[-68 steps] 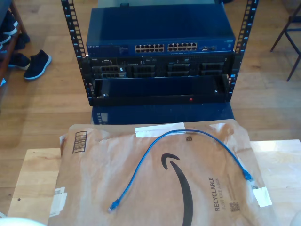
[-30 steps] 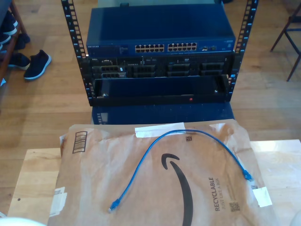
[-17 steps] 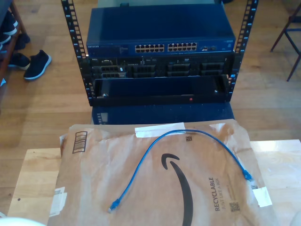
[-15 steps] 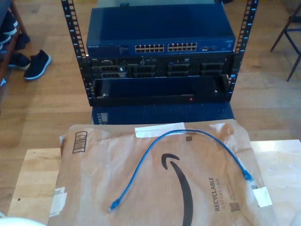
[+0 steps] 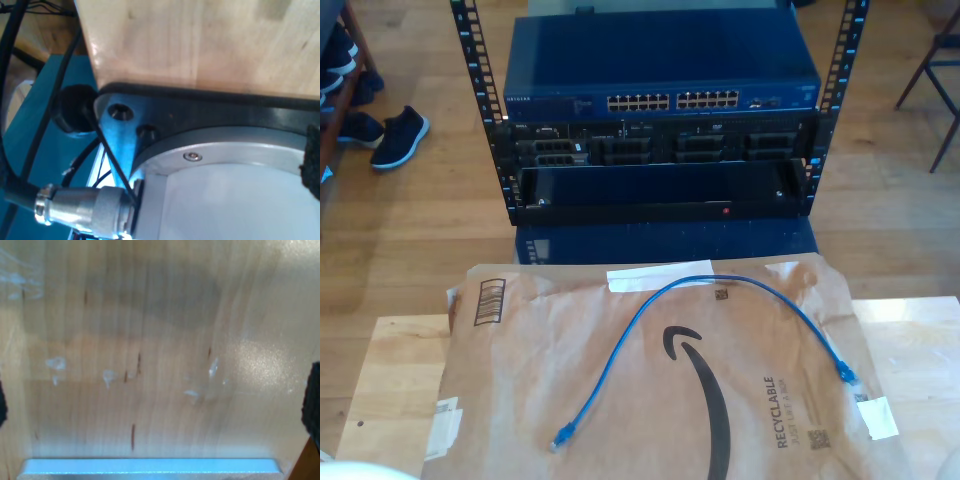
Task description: Grab the cable and plug it in
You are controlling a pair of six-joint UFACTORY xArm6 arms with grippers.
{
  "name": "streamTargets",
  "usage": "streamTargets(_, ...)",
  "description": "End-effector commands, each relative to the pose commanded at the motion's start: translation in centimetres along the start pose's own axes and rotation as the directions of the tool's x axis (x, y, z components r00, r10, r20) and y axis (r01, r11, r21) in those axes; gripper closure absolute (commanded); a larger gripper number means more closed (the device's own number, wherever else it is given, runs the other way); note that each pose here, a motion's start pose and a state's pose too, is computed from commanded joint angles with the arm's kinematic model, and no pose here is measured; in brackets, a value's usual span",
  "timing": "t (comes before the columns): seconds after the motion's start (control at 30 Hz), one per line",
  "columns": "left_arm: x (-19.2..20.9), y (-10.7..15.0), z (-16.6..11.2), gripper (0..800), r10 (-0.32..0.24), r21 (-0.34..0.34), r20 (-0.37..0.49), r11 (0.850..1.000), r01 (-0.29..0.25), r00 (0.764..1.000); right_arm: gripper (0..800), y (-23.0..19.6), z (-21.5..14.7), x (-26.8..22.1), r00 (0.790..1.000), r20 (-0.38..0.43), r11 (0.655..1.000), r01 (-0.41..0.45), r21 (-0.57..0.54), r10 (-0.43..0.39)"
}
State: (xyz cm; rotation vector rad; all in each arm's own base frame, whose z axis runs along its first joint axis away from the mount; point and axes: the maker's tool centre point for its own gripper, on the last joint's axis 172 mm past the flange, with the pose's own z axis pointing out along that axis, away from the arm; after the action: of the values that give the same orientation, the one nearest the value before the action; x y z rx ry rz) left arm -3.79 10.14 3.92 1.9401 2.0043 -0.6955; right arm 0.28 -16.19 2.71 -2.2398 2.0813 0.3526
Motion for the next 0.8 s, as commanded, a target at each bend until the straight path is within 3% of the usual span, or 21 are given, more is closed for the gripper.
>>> streamTargets(0.6,-0.1,-0.1,0.1,1,0.003,0.004,0.007,1.0,-0.003,1.0,3,0.0,0.0,0.0,1.0,0.002,1.0,0.0,0.0,0.0)
streamTargets(0.8,0.0,-0.5,-1.7,1,-0.014,0.01,0.006,1.0,0.014,1.0,6,0.2,-5.3,2.3,0.997,-0.078,1.0,-0.011,0.0,0.011)
